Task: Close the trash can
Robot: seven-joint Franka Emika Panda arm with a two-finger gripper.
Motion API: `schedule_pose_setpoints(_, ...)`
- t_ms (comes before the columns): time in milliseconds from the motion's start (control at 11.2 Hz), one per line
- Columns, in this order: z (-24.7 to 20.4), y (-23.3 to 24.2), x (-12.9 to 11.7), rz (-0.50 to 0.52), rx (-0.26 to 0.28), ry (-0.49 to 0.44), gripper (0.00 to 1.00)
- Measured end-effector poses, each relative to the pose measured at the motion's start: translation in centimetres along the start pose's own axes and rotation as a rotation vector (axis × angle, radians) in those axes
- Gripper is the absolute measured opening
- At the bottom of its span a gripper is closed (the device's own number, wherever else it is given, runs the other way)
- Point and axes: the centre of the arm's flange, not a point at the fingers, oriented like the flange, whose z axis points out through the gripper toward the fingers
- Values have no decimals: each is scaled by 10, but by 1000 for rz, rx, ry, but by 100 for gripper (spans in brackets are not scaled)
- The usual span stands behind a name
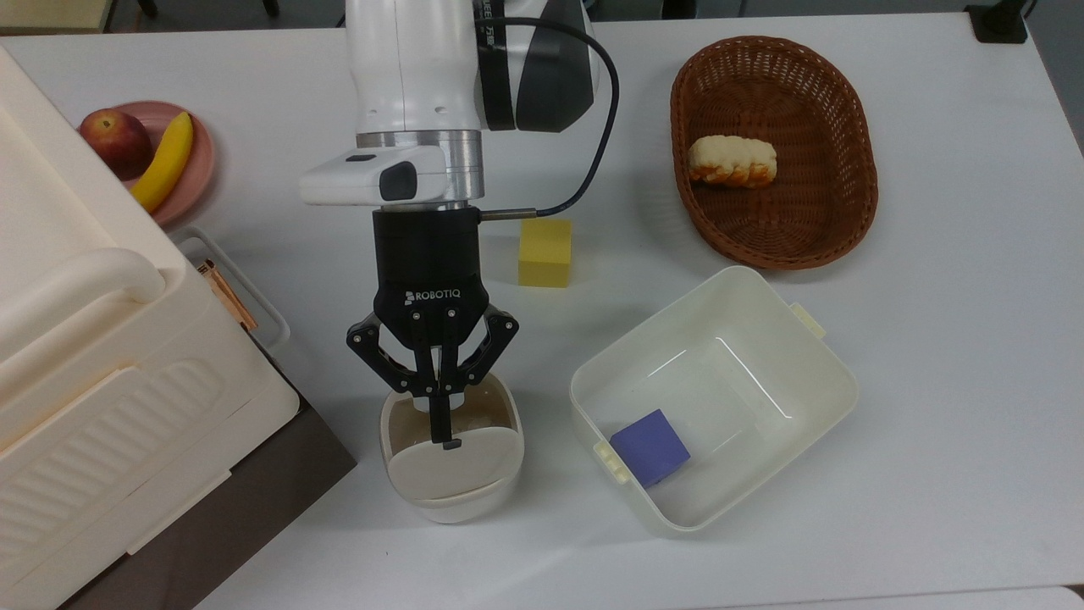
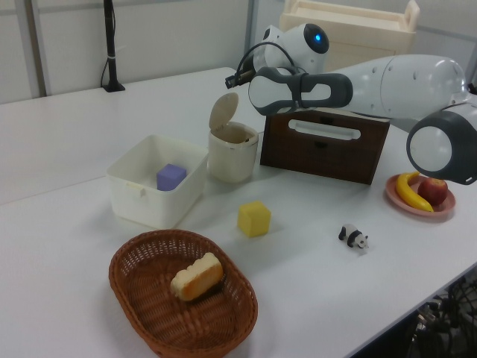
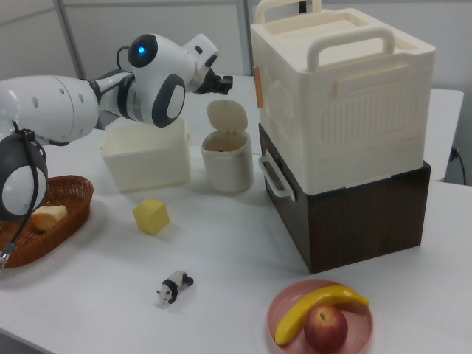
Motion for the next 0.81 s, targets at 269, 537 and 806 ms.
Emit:
schedule_pose_setpoints(269,1,-1,-1,-1,1,-1,1)
schedule_pose_setpoints(537,6,-6,-4,-5,7,-8,1)
schedule_pose_setpoints(806,10,-10,-7,-12,11,-15,1)
